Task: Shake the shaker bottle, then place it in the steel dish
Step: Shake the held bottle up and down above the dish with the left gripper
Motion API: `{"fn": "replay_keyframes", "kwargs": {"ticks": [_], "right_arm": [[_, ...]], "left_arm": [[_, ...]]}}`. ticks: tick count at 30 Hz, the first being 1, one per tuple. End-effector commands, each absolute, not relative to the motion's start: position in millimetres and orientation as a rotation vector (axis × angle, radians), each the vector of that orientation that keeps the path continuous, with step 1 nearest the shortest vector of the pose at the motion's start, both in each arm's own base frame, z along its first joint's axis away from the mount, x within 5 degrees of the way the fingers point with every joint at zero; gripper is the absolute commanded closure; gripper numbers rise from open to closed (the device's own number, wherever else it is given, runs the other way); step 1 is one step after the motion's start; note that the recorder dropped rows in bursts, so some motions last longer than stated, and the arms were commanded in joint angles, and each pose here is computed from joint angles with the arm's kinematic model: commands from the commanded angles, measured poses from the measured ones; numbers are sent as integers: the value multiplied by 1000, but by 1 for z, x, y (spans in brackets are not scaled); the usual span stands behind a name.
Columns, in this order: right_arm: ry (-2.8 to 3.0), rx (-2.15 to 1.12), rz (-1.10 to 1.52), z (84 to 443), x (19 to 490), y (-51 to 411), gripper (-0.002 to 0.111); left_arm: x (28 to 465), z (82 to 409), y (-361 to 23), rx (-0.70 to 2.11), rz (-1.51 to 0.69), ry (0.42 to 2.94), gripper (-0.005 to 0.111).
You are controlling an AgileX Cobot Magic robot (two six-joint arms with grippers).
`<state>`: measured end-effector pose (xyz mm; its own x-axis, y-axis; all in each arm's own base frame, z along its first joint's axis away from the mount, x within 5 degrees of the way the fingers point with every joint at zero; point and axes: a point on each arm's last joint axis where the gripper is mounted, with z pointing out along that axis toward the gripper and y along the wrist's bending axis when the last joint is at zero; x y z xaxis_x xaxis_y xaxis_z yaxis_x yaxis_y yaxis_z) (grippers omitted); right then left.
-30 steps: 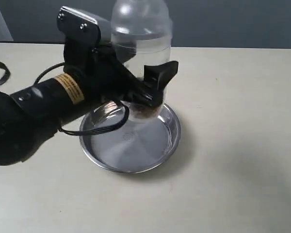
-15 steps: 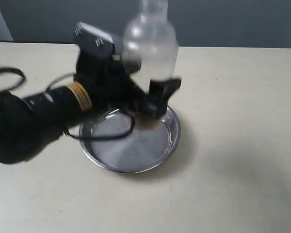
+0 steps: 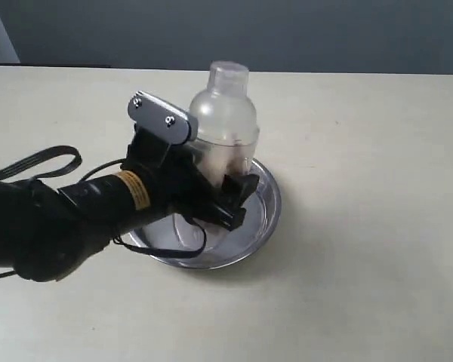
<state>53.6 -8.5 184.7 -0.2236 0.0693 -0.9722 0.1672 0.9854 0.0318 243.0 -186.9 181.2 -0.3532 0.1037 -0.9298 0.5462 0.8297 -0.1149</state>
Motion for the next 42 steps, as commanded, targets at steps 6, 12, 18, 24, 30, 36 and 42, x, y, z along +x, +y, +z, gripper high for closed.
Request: {"fn": "replay_keyframes", "kwargs": {"ticks": [6,12,18,24,30,36,42], "right_arm": [[1783,170,-88,185,54,-8,109],[1783,170,-88,185,54,-8,109],[1783,170,-88,185,54,-8,109],[1783,170,-88,185,54,-8,109],[1783,170,-88,185,54,-8,109],[1783,170,-88,185,54,-8,109],[1783,170,-88,185,54,-8,109]], "left_arm": [[250,212,-187,408,-498,1857,106],[246,251,-191,423,-571,1628,106],[243,246,-184,413,-526,1760,106],[245,238,-183,353,-536,1684,106],[243,258,-181,359,-540,1670,106],[253,219,-189,369,-534,1732,106],[245,238,-188,452,-531,1727,106]]}}
